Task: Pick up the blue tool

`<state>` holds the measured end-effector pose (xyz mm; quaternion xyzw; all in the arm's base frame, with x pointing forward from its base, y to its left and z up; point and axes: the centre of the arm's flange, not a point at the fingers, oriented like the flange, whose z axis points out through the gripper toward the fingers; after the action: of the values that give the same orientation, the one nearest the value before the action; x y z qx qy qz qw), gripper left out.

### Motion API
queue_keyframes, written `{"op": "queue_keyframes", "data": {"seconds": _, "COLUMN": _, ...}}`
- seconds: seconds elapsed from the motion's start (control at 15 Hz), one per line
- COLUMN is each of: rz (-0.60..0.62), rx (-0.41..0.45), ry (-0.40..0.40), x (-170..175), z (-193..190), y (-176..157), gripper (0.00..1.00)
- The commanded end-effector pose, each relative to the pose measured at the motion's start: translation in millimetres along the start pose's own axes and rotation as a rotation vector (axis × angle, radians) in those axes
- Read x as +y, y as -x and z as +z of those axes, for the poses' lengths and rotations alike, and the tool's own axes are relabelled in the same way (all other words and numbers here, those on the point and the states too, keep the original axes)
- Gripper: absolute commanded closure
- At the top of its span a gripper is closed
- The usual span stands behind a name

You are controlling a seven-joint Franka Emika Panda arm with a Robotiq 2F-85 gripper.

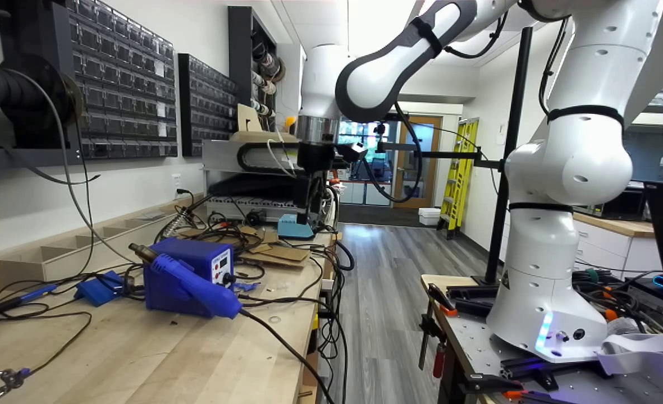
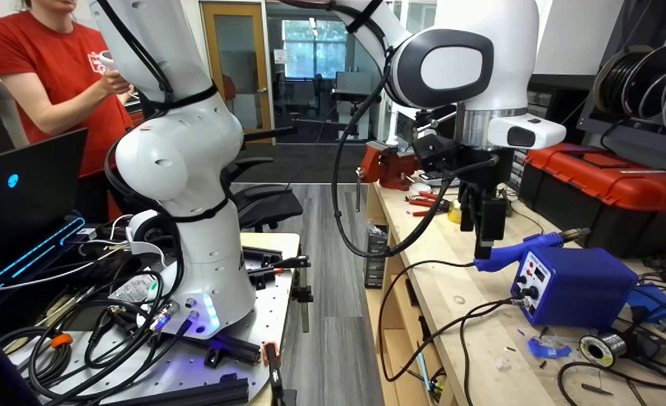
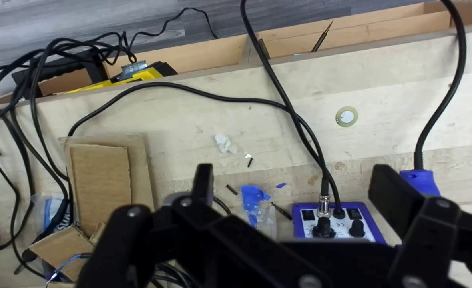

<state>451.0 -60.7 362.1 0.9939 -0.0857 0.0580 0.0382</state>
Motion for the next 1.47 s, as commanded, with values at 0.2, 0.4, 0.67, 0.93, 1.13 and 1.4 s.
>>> {"op": "queue_keyframes", "data": {"seconds": 0.2, "rz": 0.009, "rx": 0.010, "ry": 0.012, "x": -51, "z": 17, "y": -10, "gripper": 0.00}}
{"op": "queue_keyframes", "data": {"seconds": 0.4, "rz": -0.019, "rx": 0.029, "ry": -0.005, "x": -70, "z": 25, "y": -14, "gripper": 0.00}}
{"op": "queue_keyframes", "data": {"seconds": 0.67, "rz": -0.060, "rx": 0.077, "ry": -0.027, "x": -92, "z": 35, "y": -21, "gripper": 0.00}}
{"op": "queue_keyframes", "data": {"seconds": 0.93, "rz": -0.093, "rx": 0.067, "ry": -0.038, "x": -94, "z": 38, "y": -17, "gripper": 0.00}}
{"op": "queue_keyframes", "data": {"seconds": 1.13, "rz": -0.103, "rx": 0.066, "ry": -0.041, "x": -99, "z": 42, "y": -18, "gripper": 0.00}}
{"op": "queue_keyframes", "data": {"seconds": 1.4, "rz": -0.103, "rx": 0.069, "ry": -0.041, "x": -100, "z": 41, "y": -19, "gripper": 0.00}}
